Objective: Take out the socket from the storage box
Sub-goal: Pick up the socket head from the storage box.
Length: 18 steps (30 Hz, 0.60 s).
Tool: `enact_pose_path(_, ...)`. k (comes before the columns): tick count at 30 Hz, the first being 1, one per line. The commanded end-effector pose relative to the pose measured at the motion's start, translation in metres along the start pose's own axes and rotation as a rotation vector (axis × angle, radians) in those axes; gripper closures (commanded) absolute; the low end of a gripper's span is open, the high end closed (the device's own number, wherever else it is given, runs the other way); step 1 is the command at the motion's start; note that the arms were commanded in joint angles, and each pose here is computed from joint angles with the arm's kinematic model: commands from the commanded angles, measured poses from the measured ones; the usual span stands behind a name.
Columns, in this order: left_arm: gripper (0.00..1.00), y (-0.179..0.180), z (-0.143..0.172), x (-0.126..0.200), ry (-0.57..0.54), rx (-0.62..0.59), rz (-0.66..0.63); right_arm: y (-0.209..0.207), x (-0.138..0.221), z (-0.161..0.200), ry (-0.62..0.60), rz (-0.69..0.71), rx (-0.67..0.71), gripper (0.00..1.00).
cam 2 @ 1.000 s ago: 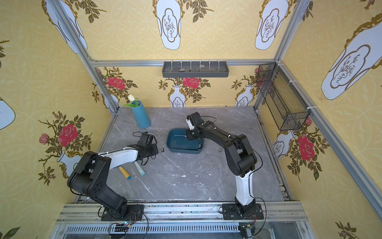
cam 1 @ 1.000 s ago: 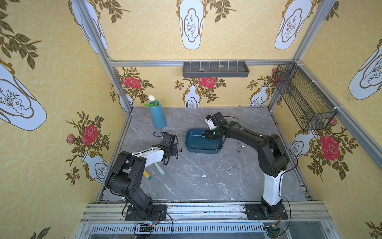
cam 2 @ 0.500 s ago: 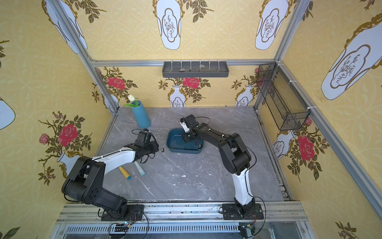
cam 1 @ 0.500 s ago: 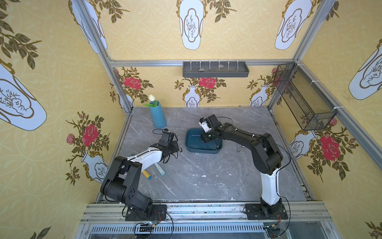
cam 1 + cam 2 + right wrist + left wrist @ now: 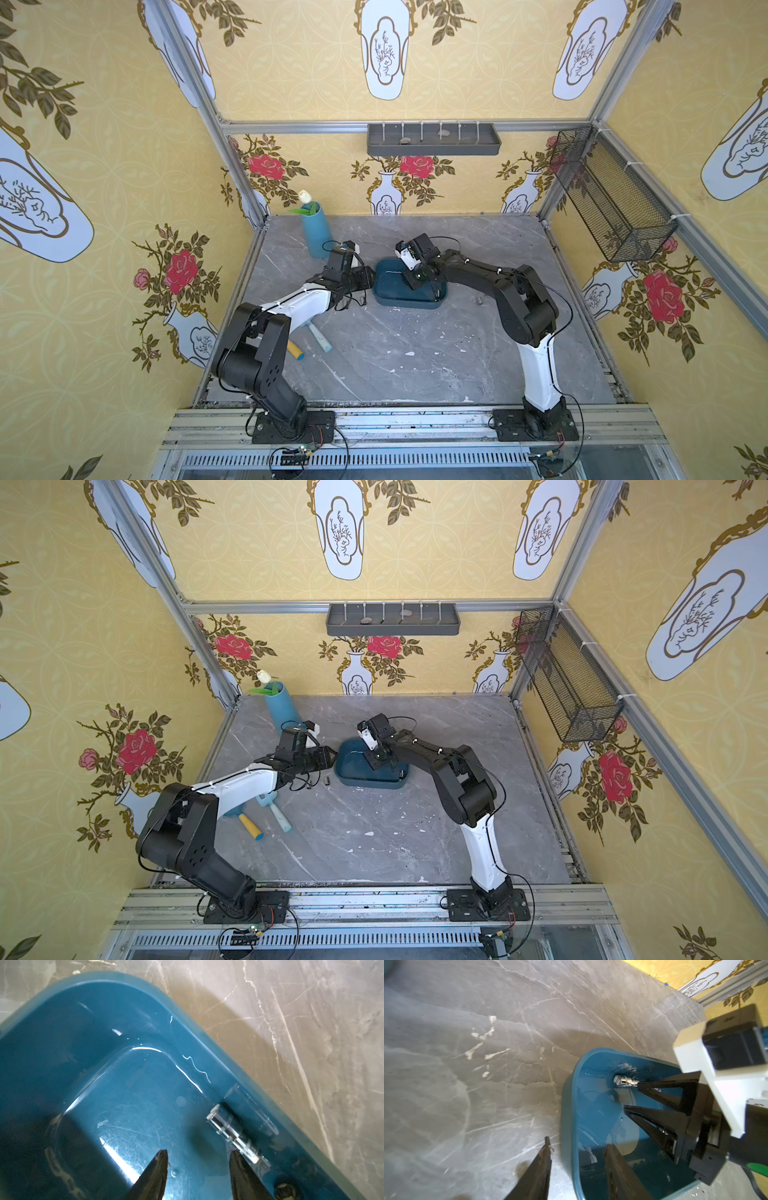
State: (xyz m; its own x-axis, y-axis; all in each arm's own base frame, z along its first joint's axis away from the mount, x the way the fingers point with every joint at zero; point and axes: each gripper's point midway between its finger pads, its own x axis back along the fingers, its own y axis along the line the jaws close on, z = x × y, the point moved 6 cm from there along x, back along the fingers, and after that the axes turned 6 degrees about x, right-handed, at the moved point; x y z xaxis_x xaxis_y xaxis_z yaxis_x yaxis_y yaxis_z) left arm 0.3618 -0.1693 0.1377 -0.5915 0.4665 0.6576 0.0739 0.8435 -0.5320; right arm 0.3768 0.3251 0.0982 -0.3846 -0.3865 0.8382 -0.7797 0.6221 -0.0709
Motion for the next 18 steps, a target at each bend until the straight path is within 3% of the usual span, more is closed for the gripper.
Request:
enact_pose_path(1,0.54,-0.007,-0.003,-0.010,0.017,-0.029,0.057,-0.001,-0.003,-0.010,-0.039,0.013,0.031,0.46)
enact_pose_path(18,0.57,0.000,0.000,-0.042,0.083,-0.062,0.051,0.004,-0.019,-0.010,-0.021,-0.020,0.054,0.40)
